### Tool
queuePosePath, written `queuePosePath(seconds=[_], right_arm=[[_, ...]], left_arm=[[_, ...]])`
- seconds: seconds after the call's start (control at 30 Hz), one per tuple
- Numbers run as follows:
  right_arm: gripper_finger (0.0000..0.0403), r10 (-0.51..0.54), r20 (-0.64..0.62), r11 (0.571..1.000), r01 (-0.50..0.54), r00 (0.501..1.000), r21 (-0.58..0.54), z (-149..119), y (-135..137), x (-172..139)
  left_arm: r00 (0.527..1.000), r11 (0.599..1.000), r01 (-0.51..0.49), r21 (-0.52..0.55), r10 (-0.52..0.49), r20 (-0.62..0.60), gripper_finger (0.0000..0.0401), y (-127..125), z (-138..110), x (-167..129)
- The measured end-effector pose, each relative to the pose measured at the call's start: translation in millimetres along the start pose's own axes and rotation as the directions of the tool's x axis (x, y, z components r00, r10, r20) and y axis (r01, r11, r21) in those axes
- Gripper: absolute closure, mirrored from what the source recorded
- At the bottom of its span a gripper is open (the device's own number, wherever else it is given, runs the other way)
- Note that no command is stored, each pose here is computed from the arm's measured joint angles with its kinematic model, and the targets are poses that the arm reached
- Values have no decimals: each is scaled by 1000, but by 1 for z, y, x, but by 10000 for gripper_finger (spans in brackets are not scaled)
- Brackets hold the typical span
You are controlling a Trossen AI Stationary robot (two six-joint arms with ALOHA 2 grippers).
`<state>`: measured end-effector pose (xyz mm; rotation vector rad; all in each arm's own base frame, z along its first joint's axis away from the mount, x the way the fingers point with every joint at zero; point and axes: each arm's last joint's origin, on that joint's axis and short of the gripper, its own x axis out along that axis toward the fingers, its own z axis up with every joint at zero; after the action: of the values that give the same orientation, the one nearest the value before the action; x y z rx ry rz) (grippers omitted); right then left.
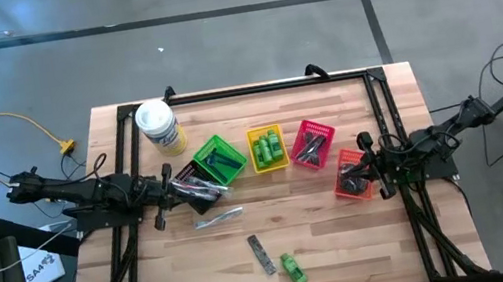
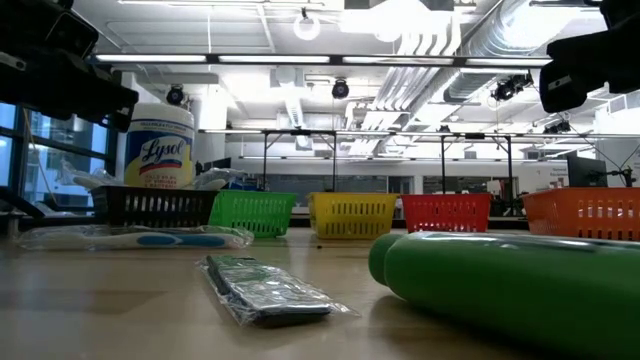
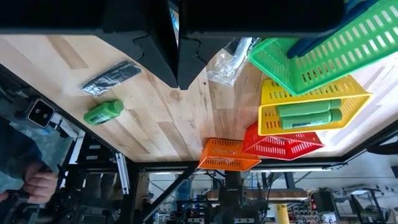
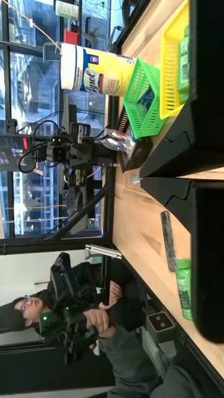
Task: Pick & Place Travel size toiletries
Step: Put the blue toothbrush into the black bin
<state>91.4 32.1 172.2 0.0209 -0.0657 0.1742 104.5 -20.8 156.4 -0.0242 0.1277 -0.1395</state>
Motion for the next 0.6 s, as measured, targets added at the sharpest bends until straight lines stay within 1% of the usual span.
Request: queuePosePath(seconds=[0.33, 0.4, 0.5, 0.53, 0.6], right_arm=[[401, 0, -2, 1000, 0, 1000, 0, 0, 0, 0], [401, 0, -3, 1000, 0, 1000, 3, 0, 0, 0], [401, 0, -4, 1000, 0, 1000, 3, -1, 0, 0], [401, 0, -3, 1000, 0, 1000, 3, -1, 0, 0], [401, 0, -4, 1000, 0, 1000, 3, -1, 0, 0]], left_arm=[[1000, 1000, -9, 11, 9, 2, 401, 0, 0, 0], [999, 999, -50, -7, 50, 12, 401, 1, 1, 0], [982, 978, -185, -97, 189, 32, 401, 5, 8, -1], [978, 974, -203, -97, 206, 15, 401, 6, 10, -1], [982, 978, -187, -87, 189, 10, 401, 5, 21, -1]])
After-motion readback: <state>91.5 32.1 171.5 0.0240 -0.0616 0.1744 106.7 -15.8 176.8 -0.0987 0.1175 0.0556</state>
